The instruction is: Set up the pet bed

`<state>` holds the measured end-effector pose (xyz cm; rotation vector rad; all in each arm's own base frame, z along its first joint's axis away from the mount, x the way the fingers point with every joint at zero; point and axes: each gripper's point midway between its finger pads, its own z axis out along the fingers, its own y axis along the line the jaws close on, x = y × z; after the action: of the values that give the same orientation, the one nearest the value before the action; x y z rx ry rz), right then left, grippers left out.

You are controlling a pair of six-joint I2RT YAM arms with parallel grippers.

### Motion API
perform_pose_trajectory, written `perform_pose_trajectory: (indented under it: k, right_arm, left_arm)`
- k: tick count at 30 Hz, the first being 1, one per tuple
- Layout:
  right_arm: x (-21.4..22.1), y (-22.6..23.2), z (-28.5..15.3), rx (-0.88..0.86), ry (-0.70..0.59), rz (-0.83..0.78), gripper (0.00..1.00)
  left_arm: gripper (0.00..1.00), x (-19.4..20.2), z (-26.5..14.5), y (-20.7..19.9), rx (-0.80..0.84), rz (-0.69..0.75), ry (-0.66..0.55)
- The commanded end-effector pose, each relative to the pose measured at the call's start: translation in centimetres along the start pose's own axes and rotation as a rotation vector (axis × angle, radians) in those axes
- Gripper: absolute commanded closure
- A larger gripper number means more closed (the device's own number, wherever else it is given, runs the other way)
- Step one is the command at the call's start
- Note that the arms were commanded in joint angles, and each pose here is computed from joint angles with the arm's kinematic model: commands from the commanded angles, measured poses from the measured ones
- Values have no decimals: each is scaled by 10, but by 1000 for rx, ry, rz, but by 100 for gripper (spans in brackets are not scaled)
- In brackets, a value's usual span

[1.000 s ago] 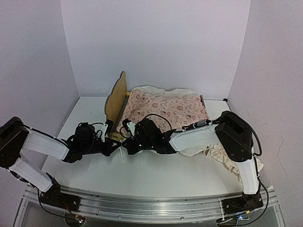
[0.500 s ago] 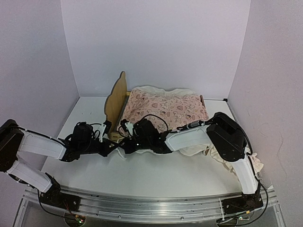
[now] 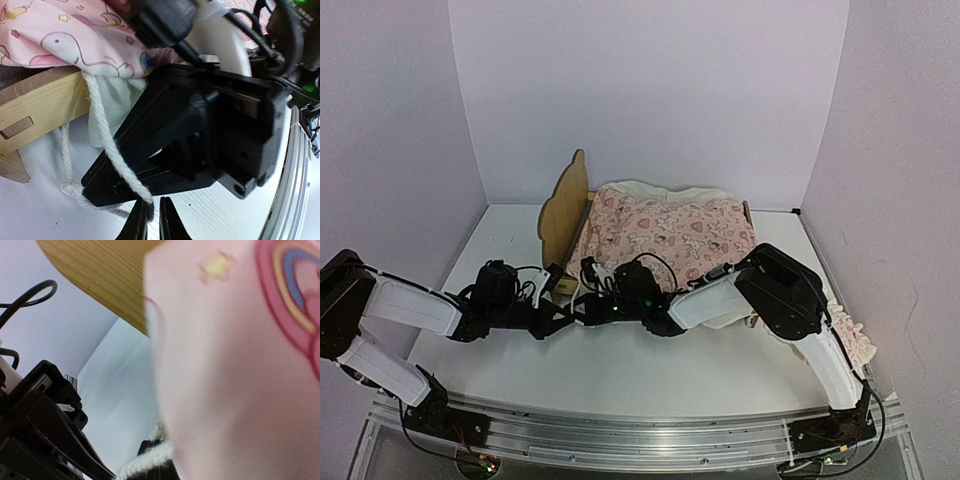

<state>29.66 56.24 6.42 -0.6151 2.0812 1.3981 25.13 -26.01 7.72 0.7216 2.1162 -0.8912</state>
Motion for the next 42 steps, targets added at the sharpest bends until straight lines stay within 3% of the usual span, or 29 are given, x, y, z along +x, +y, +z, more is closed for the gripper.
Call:
perform_pose_trajectory:
  k: [1, 6, 11, 15, 18, 21, 25, 28, 33, 35, 42]
  right_arm:
    - [-7, -6, 5, -48, -31, 61, 100]
    - [-2, -12, 6, -42, -27, 71, 100]
    - [-1, -17, 9, -48, -37, 84, 100]
    - [-1, -20, 10, -50, -43, 93, 100]
    - [-1, -21, 9, -53, -49, 95, 100]
    - [-2, -20, 11, -58, -50, 94, 100]
    - [-2, -19, 12, -71, -47, 90, 100]
    - [-1, -17, 11, -80, -43, 83, 100]
    - [-1, -14, 10, -89, -37, 68, 100]
    - [-2, -14, 10, -89, -38, 64, 100]
    - [-3, -11, 7, -92, -39, 49, 100]
  left_arm:
    - [76, -5, -3, -12, 105, 41, -11]
    - [61, -19, -11, -23, 146, 56, 0]
    - [51, -41, -27, -37, 178, 95, -23]
    - [45, -60, -38, -39, 133, 219, -38]
    - [41, -61, -44, -30, 56, 399, -40]
    - [42, -60, -46, -4, -81, 551, -23]
    - [55, -59, -52, 47, -201, 610, 28]
    - [57, -40, -52, 64, -143, 681, 98]
    - [55, -25, -48, 54, -21, 1084, 118]
    - [53, -29, -43, 54, -7, 1170, 95]
    - [58, -42, -27, 46, 86, 1210, 13]
